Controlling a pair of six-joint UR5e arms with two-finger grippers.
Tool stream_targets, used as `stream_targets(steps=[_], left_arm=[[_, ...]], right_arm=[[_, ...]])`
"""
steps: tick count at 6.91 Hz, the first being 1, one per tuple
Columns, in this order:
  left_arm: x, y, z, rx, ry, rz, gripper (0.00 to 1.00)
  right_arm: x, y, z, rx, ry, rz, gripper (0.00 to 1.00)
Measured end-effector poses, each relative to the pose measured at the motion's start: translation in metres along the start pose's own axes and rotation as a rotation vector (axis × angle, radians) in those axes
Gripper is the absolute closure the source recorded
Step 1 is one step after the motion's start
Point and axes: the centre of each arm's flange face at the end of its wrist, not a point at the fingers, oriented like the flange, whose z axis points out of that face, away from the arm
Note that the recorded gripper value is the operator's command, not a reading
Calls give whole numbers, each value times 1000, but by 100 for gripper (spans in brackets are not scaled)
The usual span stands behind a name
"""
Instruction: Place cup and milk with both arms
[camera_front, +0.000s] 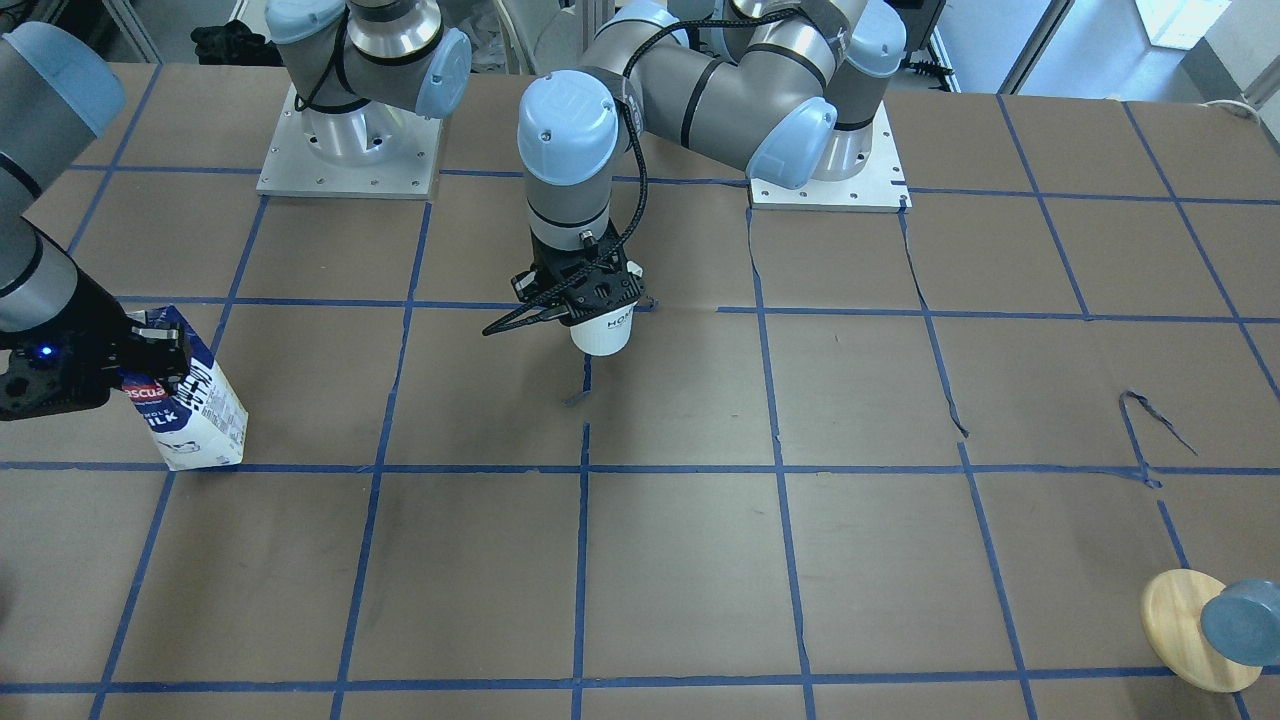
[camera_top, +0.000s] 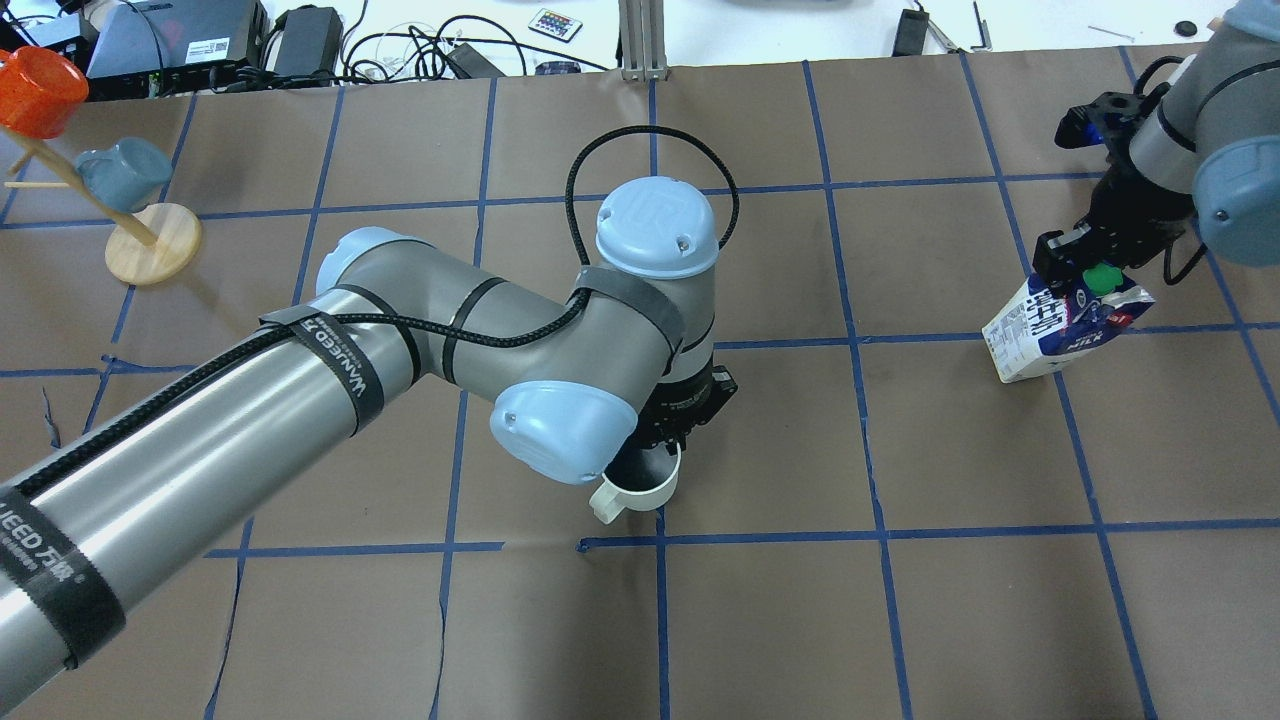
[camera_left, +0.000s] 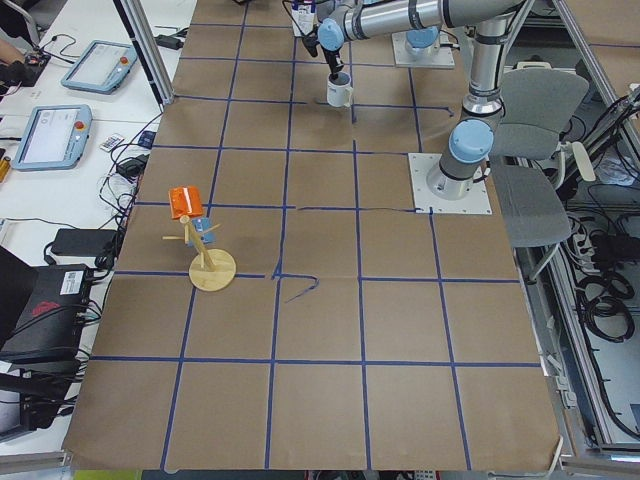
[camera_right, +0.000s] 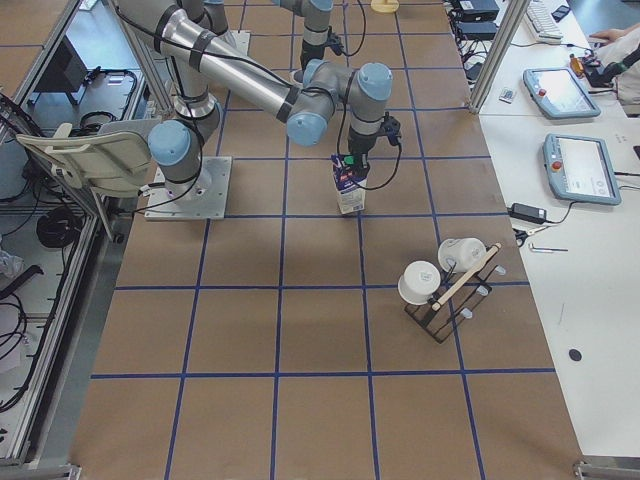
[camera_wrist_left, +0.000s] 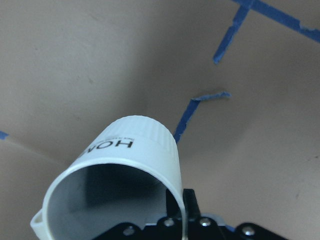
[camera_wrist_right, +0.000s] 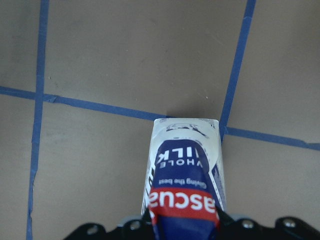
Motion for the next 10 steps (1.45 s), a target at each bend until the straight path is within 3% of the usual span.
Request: stream_targets(steps=[2,5,6,7,10], left_arm=[[43,-34,-1,48,56,13,100],[60,-90,14,58,52,27,100],[56,-101,17,58,48,35,47],[53,-106,18,58,46,37,0],[41,-124,-10,83,72,29,0]], right_arm=[[1,-15,-41,2,-10,-2,80],[-36,-36,-60,20,-23,46,80],[-57,-41,-61,21,-24,74,80],[-78,-44,-60,18,-24,100,79],[-120,-50,-56,8,-35,171,79]])
